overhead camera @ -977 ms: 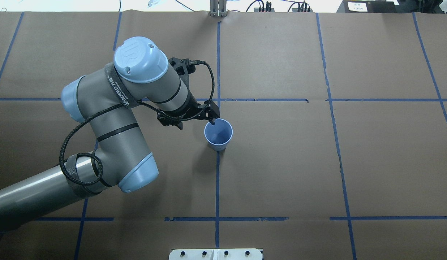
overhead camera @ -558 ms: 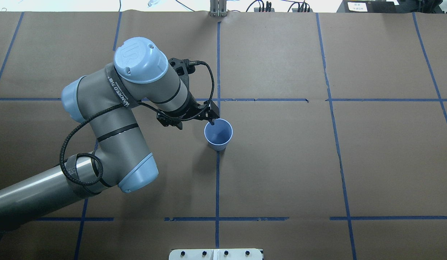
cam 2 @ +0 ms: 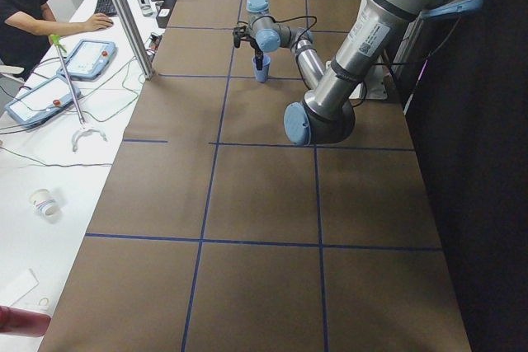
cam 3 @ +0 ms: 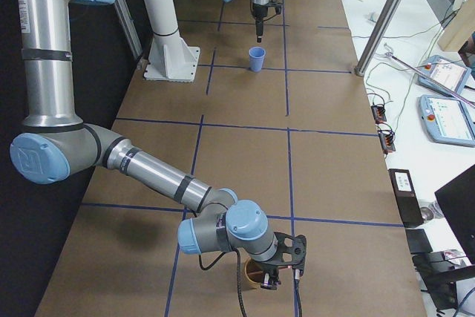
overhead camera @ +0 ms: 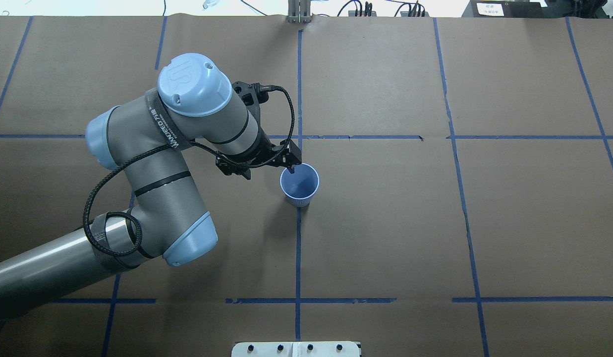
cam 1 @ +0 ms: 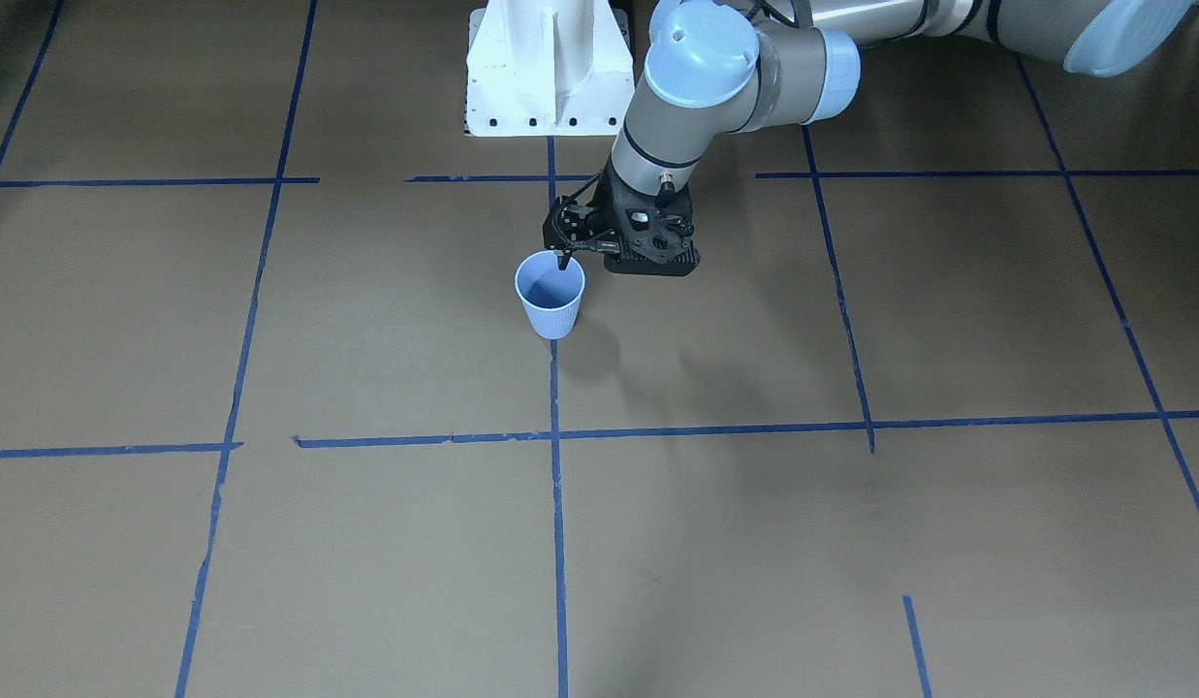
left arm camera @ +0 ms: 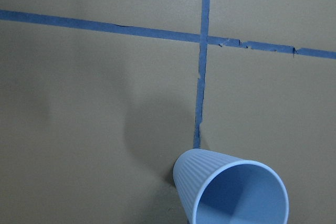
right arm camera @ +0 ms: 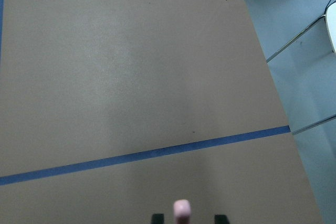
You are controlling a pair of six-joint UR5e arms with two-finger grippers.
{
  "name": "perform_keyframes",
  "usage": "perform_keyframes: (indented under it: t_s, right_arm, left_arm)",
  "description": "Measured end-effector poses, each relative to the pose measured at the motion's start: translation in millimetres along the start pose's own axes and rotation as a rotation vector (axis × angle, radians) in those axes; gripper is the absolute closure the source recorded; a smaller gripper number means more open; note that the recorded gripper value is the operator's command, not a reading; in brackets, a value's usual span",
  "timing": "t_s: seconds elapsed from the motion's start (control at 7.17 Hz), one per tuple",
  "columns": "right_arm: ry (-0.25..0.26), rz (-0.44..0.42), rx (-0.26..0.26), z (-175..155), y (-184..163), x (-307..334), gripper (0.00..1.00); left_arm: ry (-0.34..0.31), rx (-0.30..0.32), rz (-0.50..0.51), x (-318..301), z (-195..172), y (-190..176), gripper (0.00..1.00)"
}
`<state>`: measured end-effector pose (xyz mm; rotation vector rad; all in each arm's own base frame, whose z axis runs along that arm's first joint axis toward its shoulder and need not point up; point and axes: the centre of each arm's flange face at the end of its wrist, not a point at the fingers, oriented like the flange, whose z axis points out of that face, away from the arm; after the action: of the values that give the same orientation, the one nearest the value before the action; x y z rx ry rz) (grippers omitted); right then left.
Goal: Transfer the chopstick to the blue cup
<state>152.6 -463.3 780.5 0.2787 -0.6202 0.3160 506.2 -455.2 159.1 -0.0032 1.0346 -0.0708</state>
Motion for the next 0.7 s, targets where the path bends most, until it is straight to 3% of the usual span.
perform_keyframes:
  t_s: [0.28,0.7]
  right_arm:
    - [-0.013,-0.028,0.039,-16,-10,-14,1.0]
    - [-0.052,-0.073,0.199,-99,-15,-21,1.0]
  left_arm:
    - [-0.002,-0.001,0.0,0,1,1,0.0]
    - [-0.005,-0.003,0.0,-1,4,1,0.0]
